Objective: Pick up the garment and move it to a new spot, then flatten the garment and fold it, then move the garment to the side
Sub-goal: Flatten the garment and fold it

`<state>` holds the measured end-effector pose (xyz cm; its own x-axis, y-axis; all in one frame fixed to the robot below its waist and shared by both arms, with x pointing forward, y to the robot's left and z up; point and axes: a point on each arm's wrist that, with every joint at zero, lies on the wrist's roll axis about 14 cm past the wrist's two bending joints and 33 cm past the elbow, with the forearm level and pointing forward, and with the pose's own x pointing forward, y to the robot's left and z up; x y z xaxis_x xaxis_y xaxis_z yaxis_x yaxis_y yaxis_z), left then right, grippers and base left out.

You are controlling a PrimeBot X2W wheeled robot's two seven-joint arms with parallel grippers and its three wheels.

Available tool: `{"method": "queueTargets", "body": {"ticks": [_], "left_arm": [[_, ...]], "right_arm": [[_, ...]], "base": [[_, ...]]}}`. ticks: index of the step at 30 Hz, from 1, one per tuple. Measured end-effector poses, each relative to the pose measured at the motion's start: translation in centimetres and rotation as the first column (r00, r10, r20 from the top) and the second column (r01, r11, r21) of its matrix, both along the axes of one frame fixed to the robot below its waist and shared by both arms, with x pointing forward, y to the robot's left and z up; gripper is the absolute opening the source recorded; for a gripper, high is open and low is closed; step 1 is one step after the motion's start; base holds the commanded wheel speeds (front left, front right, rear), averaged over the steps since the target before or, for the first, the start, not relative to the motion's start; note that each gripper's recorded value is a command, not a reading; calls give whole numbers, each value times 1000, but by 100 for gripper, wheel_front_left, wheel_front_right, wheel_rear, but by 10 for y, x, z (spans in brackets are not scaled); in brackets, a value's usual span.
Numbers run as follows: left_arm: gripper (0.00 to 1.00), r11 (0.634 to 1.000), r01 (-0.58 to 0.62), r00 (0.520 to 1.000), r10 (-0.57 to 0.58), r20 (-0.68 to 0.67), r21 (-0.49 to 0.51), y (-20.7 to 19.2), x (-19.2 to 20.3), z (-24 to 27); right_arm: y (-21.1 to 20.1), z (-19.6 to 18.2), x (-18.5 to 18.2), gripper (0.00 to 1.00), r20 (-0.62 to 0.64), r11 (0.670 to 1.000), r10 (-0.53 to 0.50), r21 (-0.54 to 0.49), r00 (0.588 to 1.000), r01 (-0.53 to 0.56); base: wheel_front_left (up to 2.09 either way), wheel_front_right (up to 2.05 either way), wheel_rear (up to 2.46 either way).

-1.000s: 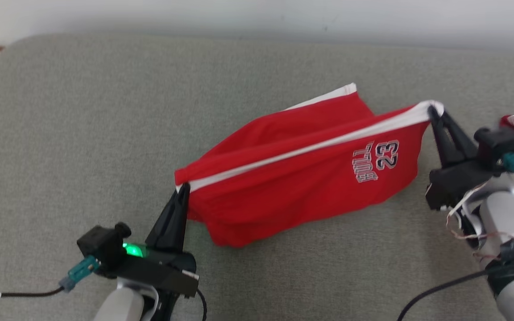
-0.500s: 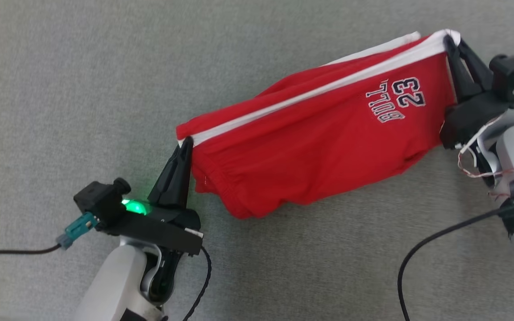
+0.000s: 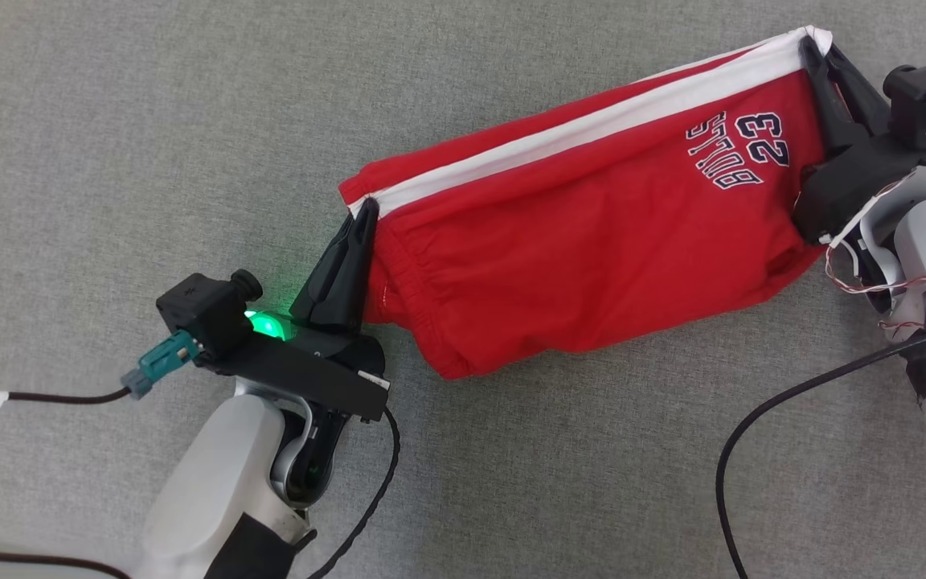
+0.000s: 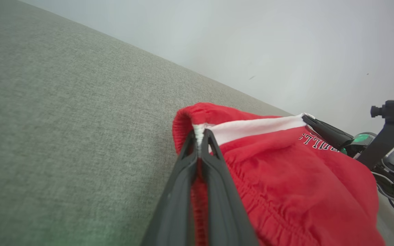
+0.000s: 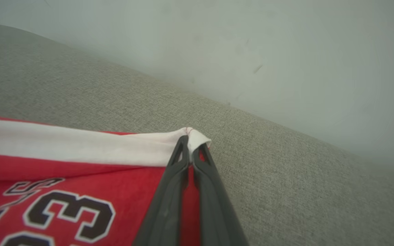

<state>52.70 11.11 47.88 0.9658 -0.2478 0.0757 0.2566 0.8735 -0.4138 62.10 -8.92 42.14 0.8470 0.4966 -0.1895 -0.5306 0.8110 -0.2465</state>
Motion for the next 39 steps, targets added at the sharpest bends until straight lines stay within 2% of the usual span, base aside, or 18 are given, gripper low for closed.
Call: {"method": "queueTargets", "body": {"ticks": [6, 7, 8, 9, 10, 17, 27, 39], "left_arm": [[0, 1000, 28, 1000, -28, 2, 4, -9, 3, -1], [7, 1000, 30, 1000, -30, 2, 5, -9, 4, -1], [36, 1000, 31, 1000, -31, 3, 6, -10, 4, -1], [61, 999, 31, 999, -31, 6, 6, -10, 5, 0], [100, 999, 31, 999, -31, 8, 6, -10, 6, 1], [100, 998, -18, 999, 16, 27, 68, 8, 8, 5], [100, 993, -71, 997, 69, 25, 98, 24, -14, 6], [100, 989, -102, 995, 100, 20, 111, 35, -33, 9]], "right_arm": [[-5, -2, 5, 0, -4, 1000, -16, -6, 1000, 16], [-6, -3, 5, 0, -6, 1000, -16, -8, 1000, 16], [-6, -3, 5, 15, -7, 1000, -17, -8, 1000, 17], [-6, -3, 6, 49, -6, 1000, -18, -8, 1000, 18], [-6, -2, 8, 100, -5, 1000, -21, -6, 1000, 21], [-7, 4, 7, 100, -8, 999, -39, 25, 999, 39], [-14, 2, -24, 100, -69, 990, -80, 113, 994, 87], [-20, -21, -41, 100, -190, 982, -125, 113, 974, 148]], "base": [[0, 0, 0], [0, 0, 0], [0, 0, 0], [0, 0, 0], [0, 0, 0], [0, 0, 0], [0, 0, 0], [0, 0, 0]]}}
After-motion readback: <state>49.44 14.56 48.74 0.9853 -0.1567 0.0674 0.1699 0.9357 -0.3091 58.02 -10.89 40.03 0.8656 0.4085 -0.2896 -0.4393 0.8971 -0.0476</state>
